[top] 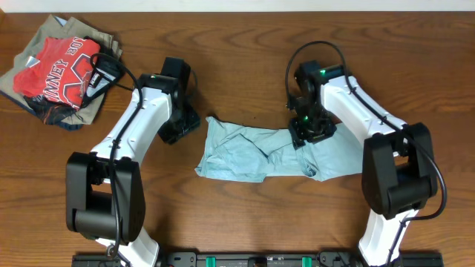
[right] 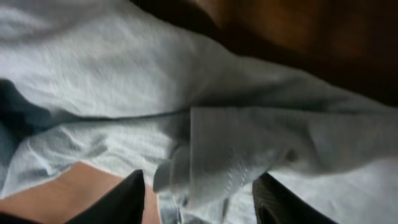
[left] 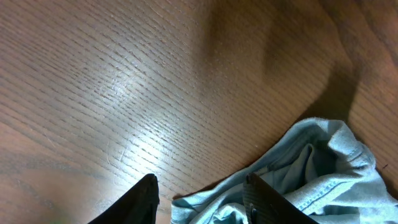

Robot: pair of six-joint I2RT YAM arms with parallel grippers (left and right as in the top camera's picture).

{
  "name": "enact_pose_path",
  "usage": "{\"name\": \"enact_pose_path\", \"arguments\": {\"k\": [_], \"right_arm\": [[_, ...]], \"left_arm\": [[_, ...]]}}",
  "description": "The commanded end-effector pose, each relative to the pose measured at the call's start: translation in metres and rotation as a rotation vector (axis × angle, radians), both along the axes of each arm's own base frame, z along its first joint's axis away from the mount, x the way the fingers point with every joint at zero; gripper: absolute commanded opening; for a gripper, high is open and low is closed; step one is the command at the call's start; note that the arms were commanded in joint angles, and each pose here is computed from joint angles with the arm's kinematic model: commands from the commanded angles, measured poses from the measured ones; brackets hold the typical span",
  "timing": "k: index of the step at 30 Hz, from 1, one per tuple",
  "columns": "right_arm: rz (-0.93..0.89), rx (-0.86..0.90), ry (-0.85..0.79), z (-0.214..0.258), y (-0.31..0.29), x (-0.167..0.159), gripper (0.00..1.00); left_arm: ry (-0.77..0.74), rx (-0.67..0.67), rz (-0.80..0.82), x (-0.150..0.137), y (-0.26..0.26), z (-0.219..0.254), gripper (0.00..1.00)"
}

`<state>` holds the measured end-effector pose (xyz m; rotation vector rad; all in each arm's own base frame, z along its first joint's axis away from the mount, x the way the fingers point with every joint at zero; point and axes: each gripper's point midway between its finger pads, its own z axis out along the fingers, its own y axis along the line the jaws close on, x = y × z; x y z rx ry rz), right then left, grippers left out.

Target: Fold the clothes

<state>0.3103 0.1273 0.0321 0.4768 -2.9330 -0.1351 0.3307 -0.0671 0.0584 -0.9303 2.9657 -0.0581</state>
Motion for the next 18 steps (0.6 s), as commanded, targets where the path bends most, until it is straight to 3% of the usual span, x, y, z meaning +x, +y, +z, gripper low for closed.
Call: {"name": "enact_pose_path", "arguments": {"k": [1,6,18], "right_arm": [[-0.068,-0.068,-0.028,-0.005,-0.002,0.0,0.36],[-0.131,-0.188,-0.079,-0.013,-0.021,0.005,0.01],[-0.162,-0.175,-0.13,0.031,-0.026,0.034,0.01]], "left_arm": [[-0.027,0.0,-0.004,0.007,0.0,0.008,0.46],[-0.027,0.0,-0.004,0.007,0.0,0.008,0.46],[-0.028,0.001,-0.023,0.007,0.0,0.008,0.46]]}}
